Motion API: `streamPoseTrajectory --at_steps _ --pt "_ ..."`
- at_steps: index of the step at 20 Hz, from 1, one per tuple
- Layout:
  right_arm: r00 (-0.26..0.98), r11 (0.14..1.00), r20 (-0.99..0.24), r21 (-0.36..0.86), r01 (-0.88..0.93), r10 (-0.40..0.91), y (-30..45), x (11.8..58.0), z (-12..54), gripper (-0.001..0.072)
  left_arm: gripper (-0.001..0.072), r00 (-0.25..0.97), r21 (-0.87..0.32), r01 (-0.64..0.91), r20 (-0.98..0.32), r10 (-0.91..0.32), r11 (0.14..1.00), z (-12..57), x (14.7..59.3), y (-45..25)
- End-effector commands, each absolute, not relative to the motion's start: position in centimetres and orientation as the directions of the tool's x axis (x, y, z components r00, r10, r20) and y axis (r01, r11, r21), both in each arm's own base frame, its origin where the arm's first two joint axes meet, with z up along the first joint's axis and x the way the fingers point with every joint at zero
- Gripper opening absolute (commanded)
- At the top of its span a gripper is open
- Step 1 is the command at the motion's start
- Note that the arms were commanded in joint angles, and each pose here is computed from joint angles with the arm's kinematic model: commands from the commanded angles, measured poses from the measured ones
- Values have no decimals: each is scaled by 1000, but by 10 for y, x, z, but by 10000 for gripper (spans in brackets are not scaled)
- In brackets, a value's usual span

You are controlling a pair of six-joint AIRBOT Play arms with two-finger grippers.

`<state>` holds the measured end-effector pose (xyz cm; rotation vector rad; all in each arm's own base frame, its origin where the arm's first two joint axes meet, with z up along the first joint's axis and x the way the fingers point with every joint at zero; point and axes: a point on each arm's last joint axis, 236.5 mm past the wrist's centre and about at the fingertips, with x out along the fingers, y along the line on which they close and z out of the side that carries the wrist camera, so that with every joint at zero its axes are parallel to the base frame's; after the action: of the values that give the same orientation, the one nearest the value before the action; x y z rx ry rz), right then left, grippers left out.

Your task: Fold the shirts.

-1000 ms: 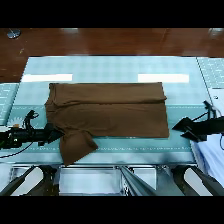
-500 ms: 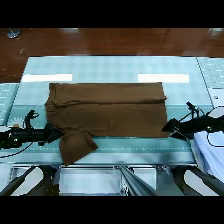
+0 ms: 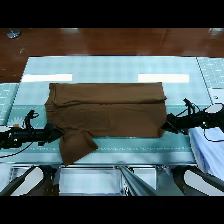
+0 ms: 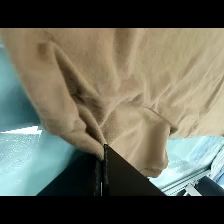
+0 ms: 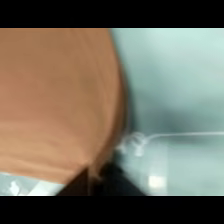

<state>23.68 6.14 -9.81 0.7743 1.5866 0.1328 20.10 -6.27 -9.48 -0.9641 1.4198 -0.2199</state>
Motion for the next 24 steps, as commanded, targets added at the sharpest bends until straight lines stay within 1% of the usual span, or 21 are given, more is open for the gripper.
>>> streamPoseTrajectory --at_steps 1,3,4,7,8,10,12,14,16,21,24 --pt "23 765 -814 555 327 581 69 237 -91 21 25 217 -674 -388 -730 -648 629 -89 210 -58" --pt "35 788 -832 537 300 554 61 248 -84 21 25 267 -688 -352 -724 -636 635 -72 231 -49" --pt "62 796 -840 531 291 538 56 259 -77 21 26 304 -701 -332 -713 -632 631 -61 245 -45" --pt "199 793 -841 540 280 502 43 307 -46 21 25 459 -761 -279 -641 -615 586 -22 293 -35" --pt "257 787 -828 556 267 498 41 325 -33 21 25 500 -762 -267 -633 -591 590 -16 306 -30" --pt "332 768 -801 586 258 499 38 350 -19 21 25 542 -736 -257 -646 -538 626 -13 326 -23" --pt "346 745 -780 614 261 522 43 368 -19 21 25 546 -722 -247 -655 -522 647 -16 346 -25" --pt "347 736 -769 628 253 537 51 386 -26 22 25 513 -721 -231 -660 -548 653 -21 369 -32" --pt "375 734 -764 630 253 526 48 411 -28 22 25 499 -734 -269 -660 -562 623 -23 397 -30" --pt "408 722 -742 649 240 532 40 459 -23 22 25 499 -744 -226 -643 -581 629 -19 460 -32" --pt "451 666 -705 694 274 548 41 481 -21 22 25 500 -750 -227 -637 -587 621 -22 486 -28"
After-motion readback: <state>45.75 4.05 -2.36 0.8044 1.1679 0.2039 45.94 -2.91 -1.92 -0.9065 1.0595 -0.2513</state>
